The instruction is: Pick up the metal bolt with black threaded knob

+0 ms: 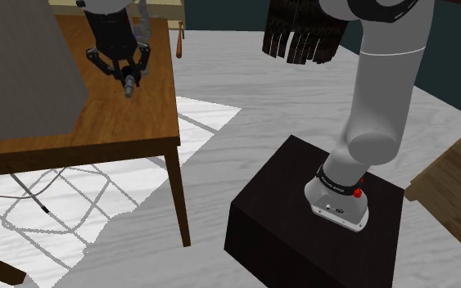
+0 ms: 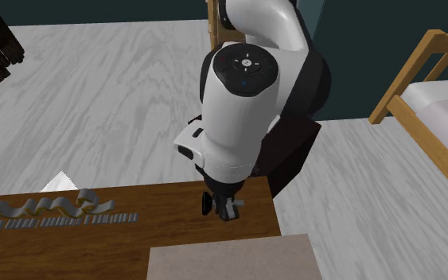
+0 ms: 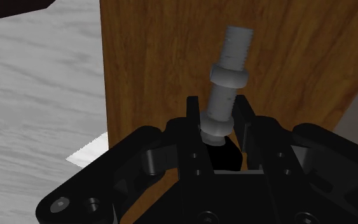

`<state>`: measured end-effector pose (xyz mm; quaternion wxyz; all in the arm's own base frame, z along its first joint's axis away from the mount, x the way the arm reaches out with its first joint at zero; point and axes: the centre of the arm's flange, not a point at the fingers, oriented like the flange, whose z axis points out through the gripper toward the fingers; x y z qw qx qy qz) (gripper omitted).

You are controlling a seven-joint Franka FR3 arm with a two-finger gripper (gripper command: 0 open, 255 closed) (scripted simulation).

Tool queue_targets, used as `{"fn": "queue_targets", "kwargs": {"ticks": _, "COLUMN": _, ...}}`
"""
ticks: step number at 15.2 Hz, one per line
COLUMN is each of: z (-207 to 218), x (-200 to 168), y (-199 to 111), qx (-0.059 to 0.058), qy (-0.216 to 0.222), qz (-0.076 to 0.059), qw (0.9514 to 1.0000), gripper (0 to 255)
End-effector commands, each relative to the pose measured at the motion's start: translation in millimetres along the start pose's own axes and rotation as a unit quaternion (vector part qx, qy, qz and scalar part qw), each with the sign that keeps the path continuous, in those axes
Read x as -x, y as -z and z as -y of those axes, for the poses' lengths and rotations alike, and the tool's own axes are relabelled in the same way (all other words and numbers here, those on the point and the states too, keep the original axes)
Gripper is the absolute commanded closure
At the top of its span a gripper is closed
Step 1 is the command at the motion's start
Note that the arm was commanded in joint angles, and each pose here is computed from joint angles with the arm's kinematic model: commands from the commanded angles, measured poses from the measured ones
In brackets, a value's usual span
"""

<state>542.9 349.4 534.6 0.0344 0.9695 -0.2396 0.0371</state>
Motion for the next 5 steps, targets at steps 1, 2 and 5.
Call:
{"fn": "queue_targets", "kwargs": {"ticks": 1, "z": -2.0, "x": -0.8, "y": 10.5, "qx": 0.0, "qy": 0.0, "qz": 0.0, "qw": 1.0, "gripper": 255}}
{"fn": "queue_targets", "kwargs": {"ticks": 2, "z": -2.3, "x": -1.3, "y": 15.7, "qx": 0.0, "qy": 0.0, "qz": 0.0, "qw": 1.0, "gripper": 255}}
{"fn": "queue_targets", "kwargs": {"ticks": 5, "z": -2.6, "x": -1.8, "y": 21.8, "qx": 0.0, "qy": 0.0, "qz": 0.0, "qw": 1.0, "gripper": 255}}
